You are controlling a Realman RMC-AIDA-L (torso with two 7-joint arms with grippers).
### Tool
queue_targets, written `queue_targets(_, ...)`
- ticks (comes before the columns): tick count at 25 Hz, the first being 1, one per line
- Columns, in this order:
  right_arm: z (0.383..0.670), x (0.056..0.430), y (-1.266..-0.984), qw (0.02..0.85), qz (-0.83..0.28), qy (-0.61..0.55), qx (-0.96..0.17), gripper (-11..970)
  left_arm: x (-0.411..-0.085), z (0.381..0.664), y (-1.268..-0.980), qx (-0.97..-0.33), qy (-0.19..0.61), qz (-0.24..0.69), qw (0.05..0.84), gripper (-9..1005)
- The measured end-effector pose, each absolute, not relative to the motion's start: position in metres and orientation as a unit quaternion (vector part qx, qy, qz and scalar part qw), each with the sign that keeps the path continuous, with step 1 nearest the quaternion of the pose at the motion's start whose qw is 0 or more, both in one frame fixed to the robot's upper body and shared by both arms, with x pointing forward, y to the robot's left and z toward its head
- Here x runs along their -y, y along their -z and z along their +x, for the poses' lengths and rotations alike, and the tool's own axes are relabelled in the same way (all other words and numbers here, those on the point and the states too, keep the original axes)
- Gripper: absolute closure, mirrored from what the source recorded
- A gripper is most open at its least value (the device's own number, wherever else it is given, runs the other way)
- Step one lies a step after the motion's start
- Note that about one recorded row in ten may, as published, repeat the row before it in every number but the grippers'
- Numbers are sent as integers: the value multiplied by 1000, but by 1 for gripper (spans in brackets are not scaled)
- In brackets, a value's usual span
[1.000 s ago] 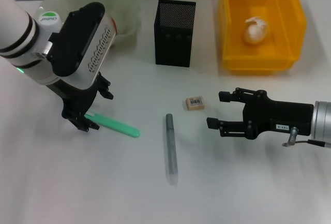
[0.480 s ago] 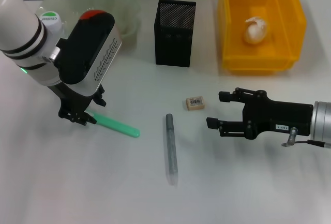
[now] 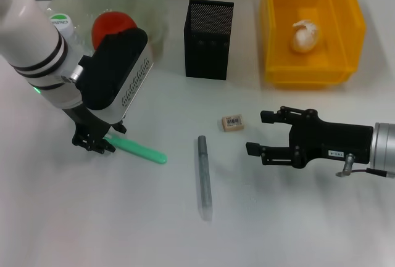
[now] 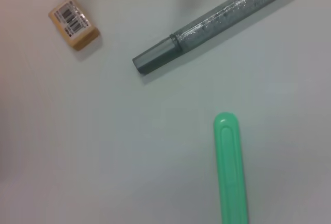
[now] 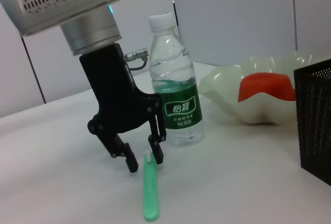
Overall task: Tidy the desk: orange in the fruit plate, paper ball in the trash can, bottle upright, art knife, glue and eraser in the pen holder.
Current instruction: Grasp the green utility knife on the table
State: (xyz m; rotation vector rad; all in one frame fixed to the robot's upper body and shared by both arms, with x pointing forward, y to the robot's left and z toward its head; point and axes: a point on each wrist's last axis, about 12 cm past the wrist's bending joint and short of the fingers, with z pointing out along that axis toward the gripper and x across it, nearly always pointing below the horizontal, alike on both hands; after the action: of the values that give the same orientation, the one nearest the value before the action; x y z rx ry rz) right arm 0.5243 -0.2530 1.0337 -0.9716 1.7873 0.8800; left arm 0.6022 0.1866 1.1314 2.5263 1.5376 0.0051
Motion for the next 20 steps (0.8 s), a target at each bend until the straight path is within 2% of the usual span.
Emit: queue_targets(20,522,253,-1030,448,-392,-352,-722,135,-179,605,-1125,-511,-23,857,70,727)
